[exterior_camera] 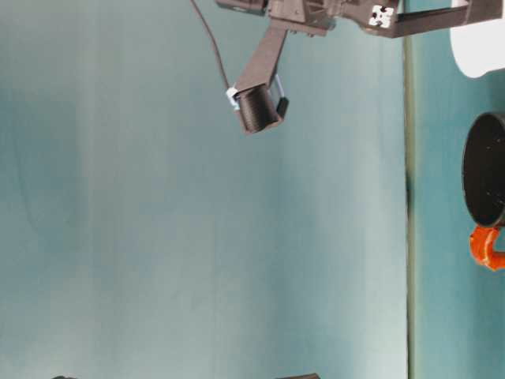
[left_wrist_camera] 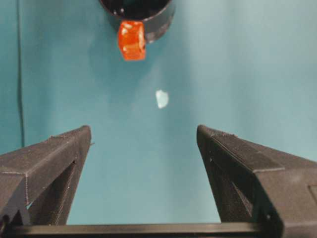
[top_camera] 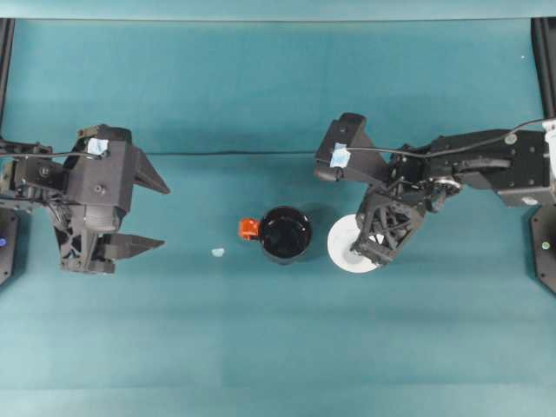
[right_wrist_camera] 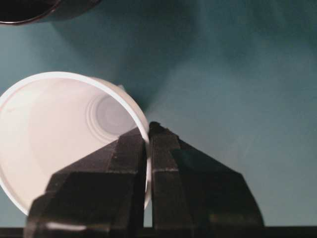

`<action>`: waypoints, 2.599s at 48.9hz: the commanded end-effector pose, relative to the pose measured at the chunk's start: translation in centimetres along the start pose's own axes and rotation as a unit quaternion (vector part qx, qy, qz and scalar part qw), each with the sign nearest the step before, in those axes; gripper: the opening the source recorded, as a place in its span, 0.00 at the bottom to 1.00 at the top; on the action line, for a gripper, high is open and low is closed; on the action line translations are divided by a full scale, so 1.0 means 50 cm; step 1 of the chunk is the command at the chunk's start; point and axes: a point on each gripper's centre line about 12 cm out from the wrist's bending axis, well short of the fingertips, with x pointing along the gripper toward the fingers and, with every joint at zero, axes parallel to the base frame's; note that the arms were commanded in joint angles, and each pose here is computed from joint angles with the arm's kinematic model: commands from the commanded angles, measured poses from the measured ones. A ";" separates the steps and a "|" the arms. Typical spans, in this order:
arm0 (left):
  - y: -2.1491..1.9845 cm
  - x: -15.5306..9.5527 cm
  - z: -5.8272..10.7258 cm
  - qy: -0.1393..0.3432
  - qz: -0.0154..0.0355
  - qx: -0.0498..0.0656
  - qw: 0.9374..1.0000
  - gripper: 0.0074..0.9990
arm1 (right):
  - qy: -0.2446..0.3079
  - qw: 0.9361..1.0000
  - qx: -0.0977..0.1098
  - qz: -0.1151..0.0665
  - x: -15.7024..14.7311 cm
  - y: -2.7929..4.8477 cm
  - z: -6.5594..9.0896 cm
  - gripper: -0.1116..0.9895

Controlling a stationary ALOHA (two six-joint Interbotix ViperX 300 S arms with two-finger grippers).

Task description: Put the paper cup into the moved red handle cup holder.

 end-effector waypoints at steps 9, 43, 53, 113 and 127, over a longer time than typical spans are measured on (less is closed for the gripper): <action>0.0017 -0.008 0.012 -0.012 0.002 0.000 1.000 0.93 | -0.049 0.999 -0.001 0.014 -0.143 0.019 0.069 0.01; 0.0016 -0.008 0.010 -0.011 0.002 0.000 1.000 0.93 | -0.083 0.996 -0.021 0.017 -0.183 0.067 0.181 0.01; 0.0014 -0.009 0.011 -0.012 0.002 -0.001 1.000 0.93 | -0.079 0.996 -0.025 0.018 -0.123 0.081 0.192 0.01; 0.0009 -0.009 0.013 -0.013 0.002 0.000 1.000 0.93 | -0.033 0.999 -0.034 -0.003 0.018 0.077 0.178 0.01; 0.0009 -0.009 0.013 -0.013 0.002 0.000 1.000 0.93 | -0.022 0.999 -0.033 -0.004 0.017 0.077 0.173 0.04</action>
